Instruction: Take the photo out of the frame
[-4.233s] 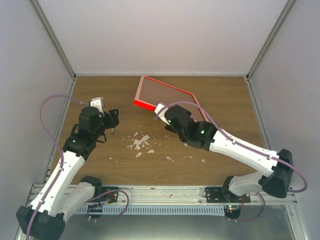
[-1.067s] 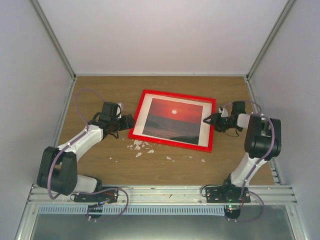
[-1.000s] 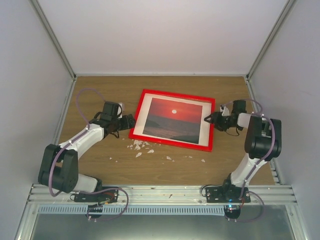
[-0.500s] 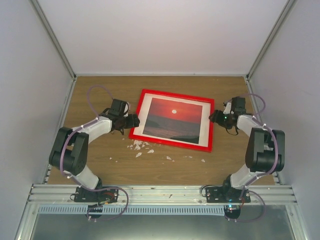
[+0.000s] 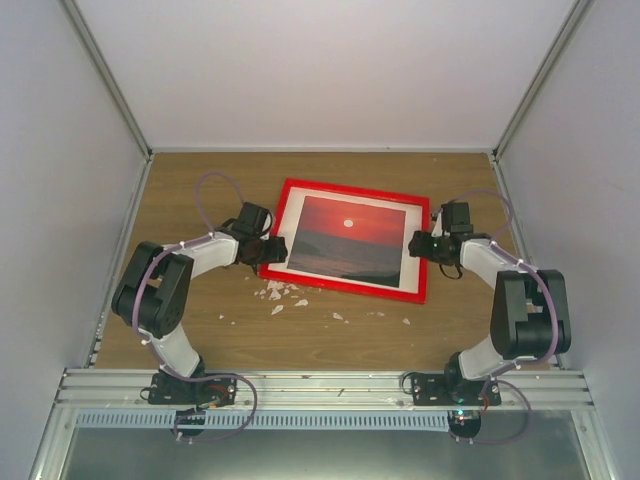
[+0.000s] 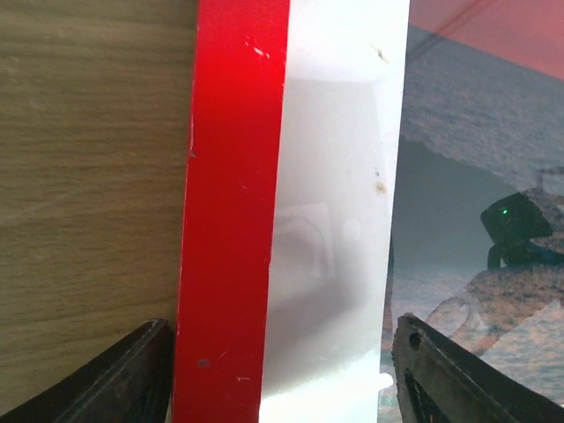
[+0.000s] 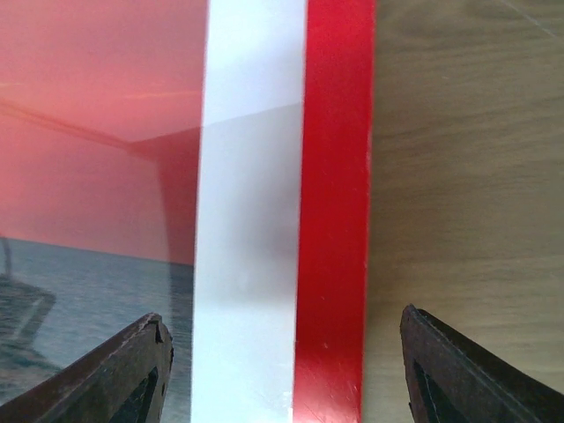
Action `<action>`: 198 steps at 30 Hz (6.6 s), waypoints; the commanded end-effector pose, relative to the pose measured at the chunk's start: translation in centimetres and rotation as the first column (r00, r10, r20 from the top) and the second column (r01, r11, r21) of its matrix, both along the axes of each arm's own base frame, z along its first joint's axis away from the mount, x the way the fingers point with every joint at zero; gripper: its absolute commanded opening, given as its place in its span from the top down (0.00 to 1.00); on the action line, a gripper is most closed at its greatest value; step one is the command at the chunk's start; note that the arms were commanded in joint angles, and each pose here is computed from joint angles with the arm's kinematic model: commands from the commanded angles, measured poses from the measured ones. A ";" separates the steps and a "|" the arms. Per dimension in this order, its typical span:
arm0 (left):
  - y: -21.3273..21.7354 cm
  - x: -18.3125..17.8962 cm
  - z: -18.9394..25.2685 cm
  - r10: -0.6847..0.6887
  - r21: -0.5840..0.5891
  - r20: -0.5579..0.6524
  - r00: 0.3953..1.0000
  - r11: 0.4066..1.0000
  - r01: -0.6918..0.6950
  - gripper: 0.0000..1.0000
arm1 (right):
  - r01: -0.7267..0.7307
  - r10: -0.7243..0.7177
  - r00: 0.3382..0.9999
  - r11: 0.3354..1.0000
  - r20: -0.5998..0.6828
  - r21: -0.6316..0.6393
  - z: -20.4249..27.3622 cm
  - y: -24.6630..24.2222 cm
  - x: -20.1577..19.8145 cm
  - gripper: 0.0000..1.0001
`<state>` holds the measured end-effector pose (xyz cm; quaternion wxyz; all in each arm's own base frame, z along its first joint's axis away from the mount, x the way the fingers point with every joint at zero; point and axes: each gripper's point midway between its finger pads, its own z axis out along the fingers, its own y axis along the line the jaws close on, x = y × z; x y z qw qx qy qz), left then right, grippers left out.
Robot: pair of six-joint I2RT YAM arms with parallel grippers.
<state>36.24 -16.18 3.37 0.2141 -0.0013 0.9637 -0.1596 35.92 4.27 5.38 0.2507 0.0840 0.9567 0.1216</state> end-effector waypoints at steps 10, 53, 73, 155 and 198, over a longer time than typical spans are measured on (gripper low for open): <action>-3.4 -2.5 0.9 -0.073 -0.031 0.023 0.997 0.997 0.073 0.35 | 0.079 -0.083 0.996 0.980 -0.016 -0.180 -1.4 -3.2 -0.7 0.34; -6.9 1.3 0.2 -0.121 0.138 0.040 0.992 0.984 0.114 0.39 | 0.216 -0.237 0.969 0.948 -0.064 -0.235 -4.1 -9.0 -1.0 0.56; -7.2 2.5 2.1 -0.117 0.140 0.089 0.989 0.985 0.103 0.81 | 0.248 -0.253 0.967 0.937 0.014 -0.248 -1.3 -9.6 -0.6 0.87; -0.5 6.0 8.6 0.022 0.201 0.236 0.971 0.977 -0.071 0.56 | -0.031 0.030 0.979 1.000 0.203 0.003 5.7 -0.6 1.4 0.99; 19.1 -10.3 5.4 0.893 0.100 0.015 0.449 0.446 -0.890 1.00 | -0.276 0.201 0.908 0.947 0.368 0.166 11.5 5.0 -0.2 0.30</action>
